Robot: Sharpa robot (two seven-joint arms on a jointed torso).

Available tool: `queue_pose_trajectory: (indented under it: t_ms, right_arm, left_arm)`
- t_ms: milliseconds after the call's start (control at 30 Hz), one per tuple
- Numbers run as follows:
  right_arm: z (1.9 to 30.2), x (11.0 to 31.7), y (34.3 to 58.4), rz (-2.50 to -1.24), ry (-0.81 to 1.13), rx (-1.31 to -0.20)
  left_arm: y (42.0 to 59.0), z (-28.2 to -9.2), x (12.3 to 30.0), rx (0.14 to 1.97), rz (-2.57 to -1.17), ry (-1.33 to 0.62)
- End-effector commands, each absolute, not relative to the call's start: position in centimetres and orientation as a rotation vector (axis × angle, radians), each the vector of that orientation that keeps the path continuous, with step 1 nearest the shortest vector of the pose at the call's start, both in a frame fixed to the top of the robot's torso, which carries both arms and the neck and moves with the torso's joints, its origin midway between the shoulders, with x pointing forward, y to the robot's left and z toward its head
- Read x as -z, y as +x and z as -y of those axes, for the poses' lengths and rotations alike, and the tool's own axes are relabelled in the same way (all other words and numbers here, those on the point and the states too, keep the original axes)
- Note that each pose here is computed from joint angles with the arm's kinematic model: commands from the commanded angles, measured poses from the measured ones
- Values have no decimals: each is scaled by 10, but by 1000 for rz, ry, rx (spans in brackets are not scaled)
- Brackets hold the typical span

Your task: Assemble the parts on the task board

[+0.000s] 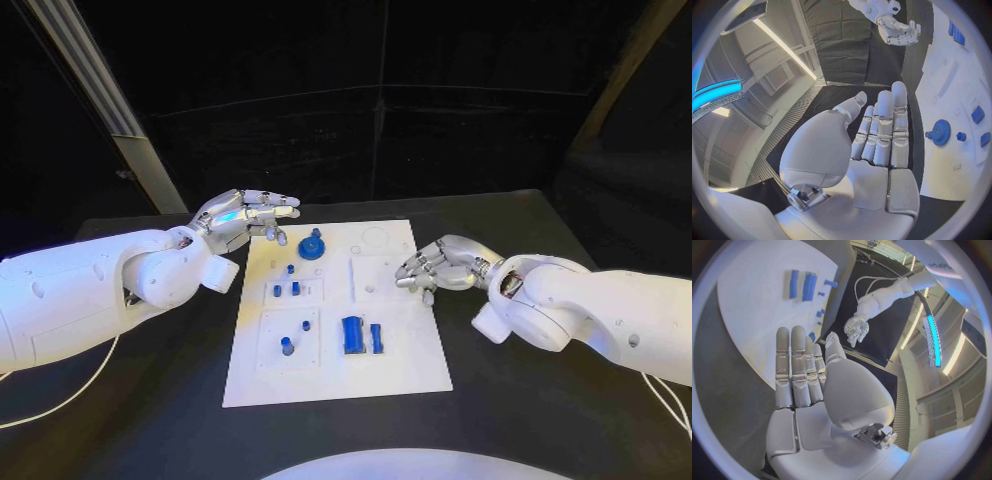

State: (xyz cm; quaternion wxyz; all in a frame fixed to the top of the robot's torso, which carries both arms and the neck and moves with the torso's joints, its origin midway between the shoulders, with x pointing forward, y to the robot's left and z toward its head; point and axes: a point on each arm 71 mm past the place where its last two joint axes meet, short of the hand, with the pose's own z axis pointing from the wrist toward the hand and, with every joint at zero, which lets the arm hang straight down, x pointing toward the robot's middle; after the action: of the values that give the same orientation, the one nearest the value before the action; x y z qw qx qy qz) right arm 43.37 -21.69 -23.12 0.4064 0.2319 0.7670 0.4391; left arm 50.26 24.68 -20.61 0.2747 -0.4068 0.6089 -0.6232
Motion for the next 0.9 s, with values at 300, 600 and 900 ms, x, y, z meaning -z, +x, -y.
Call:
queue_pose_trajectory:
  t_ms: [300,600,900]
  right_arm:
    - [237,223,488,-1501,937,-1363]
    - [238,221,523,-1376,958,-1370]
    - [230,226,515,-1418,971,-1317]
  left_arm:
    - [522,-252,204,1652,-1426,-1167]
    - [535,-252,215,1594,-1284,-1211]
    - [528,-241,222,1576,-1395,-1198]
